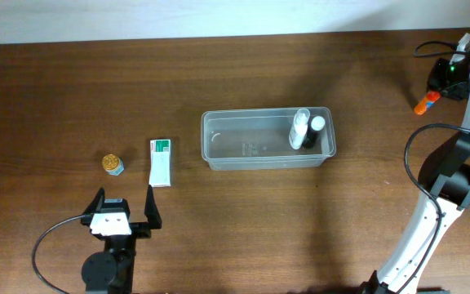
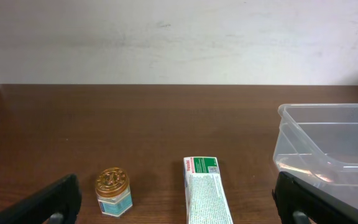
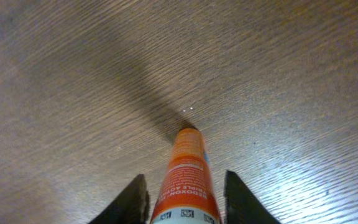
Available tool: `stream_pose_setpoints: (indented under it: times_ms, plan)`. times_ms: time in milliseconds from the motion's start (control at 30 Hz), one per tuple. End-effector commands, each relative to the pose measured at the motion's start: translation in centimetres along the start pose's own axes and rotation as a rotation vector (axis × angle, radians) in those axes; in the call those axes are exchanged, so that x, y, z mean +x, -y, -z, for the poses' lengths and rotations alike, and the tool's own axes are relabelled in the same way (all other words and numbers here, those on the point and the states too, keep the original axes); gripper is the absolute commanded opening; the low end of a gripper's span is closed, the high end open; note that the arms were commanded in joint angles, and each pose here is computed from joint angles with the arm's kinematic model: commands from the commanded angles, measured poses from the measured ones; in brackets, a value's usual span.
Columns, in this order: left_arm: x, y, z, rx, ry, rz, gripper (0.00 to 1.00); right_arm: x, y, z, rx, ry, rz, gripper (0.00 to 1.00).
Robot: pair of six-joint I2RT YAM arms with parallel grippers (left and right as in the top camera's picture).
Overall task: Pack container
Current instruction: 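Lower and close the right gripper on the orange tube's white cap, then lift the orange tube and carry it left over the container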
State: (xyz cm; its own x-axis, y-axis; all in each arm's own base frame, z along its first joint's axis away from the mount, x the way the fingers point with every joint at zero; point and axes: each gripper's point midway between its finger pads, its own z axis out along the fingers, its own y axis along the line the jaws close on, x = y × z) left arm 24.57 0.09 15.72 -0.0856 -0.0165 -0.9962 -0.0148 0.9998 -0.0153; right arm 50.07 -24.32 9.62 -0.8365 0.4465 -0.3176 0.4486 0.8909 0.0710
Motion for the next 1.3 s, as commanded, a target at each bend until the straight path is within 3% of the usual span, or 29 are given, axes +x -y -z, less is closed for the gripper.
stream_pose_setpoints:
  times_ms: [0,400,467,800,1067,1267]
  plan:
    - [0.0,0.1,0.0,0.007,0.004,-0.011,0.99,0.4,0.5,-1.0,0.004,-0.017,-0.002,0.3]
    - [0.0,0.1,0.0,0.007,0.004,-0.011,1.0,0.4,0.5,-0.9,0.004,-0.02,-0.003,0.23]
    - [0.0,0.1,0.0,0.007,0.004,-0.011,0.99,0.5,0.5,-0.8,0.004,-0.024,-0.003,0.16]
    - [0.0,0.1,0.0,0.007,0.004,-0.011,0.99,0.7,-0.4,0.5,-0.038,-0.03,-0.012,0.17]
    - [0.0,0.1,0.0,0.007,0.004,-0.011,0.99,0.6,-4.2,7.3,-0.236,0.004,-0.035,0.17]
    - [0.0,0.1,0.0,0.007,0.003,-0.011,0.99,1.6,-4.8,13.5,-0.243,0.042,-0.063,0.17]
